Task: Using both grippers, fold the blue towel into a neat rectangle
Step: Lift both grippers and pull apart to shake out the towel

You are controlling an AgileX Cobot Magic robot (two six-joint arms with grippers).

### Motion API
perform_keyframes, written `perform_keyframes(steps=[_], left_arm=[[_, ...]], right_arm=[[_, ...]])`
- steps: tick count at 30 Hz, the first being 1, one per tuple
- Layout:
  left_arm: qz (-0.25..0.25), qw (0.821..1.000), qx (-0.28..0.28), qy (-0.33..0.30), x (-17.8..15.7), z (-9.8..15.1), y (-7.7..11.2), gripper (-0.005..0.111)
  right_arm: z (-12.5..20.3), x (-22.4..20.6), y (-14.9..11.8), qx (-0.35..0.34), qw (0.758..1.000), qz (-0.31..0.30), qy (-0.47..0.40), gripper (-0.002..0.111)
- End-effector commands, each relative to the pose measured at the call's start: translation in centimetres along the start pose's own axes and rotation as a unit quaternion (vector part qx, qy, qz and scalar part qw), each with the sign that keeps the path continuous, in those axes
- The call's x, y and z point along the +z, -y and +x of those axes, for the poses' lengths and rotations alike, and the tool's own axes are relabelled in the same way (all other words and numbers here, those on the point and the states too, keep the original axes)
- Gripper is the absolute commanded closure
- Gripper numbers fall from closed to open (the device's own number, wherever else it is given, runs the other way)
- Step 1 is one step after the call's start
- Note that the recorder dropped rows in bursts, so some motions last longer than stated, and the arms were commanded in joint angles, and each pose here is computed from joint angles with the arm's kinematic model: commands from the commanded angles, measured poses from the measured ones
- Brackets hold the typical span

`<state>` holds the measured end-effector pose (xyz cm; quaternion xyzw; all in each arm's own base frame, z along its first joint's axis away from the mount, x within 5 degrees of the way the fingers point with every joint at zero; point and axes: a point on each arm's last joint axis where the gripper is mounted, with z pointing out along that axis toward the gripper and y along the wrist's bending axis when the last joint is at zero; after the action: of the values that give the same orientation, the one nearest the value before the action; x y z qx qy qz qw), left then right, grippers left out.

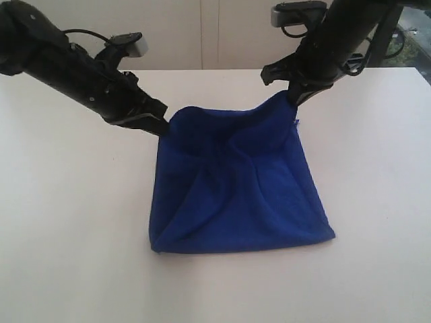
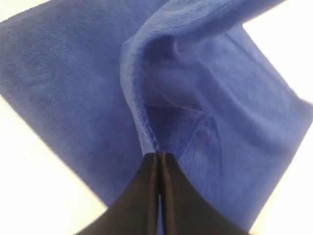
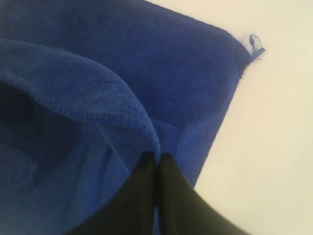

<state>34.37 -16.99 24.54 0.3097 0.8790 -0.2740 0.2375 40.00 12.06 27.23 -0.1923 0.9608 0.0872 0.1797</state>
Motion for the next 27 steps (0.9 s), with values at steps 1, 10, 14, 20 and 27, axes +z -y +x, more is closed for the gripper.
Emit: perform_keyframes(steps=[1, 10, 14, 20, 27], left_arm=[[-0.011, 0.998, 0.068, -0.003, -2.9, -0.3, 1.5, 0.107], [0.043, 0.986, 0.162, -0.012, -7.8, 0.1, 5.9, 0.107], [0.071, 0.980, 0.181, -0.032, -9.6, 0.9, 7.4, 0.107], [0.131, 0.971, 0.192, -0.058, -12.0, 2.1, 9.7, 0.107], [0.179, 0.963, 0.200, -0.031, -14.5, 2.5, 12.0, 0.107]], right_arm=[[0.6, -3.5, -0.5, -0.025, 1.000, 0.002, 0.004, 0.108], [2.7, -9.3, -2.3, -0.051, 0.998, -0.030, 0.019, 0.108], [4.5, -10.8, -2.8, -0.054, 0.998, -0.035, 0.024, 0.108], [8.3, -13.2, -3.7, -0.074, 0.996, -0.044, 0.034, 0.108], [12.1, -17.0, -5.2, -0.097, 0.990, -0.062, 0.083, 0.108]])
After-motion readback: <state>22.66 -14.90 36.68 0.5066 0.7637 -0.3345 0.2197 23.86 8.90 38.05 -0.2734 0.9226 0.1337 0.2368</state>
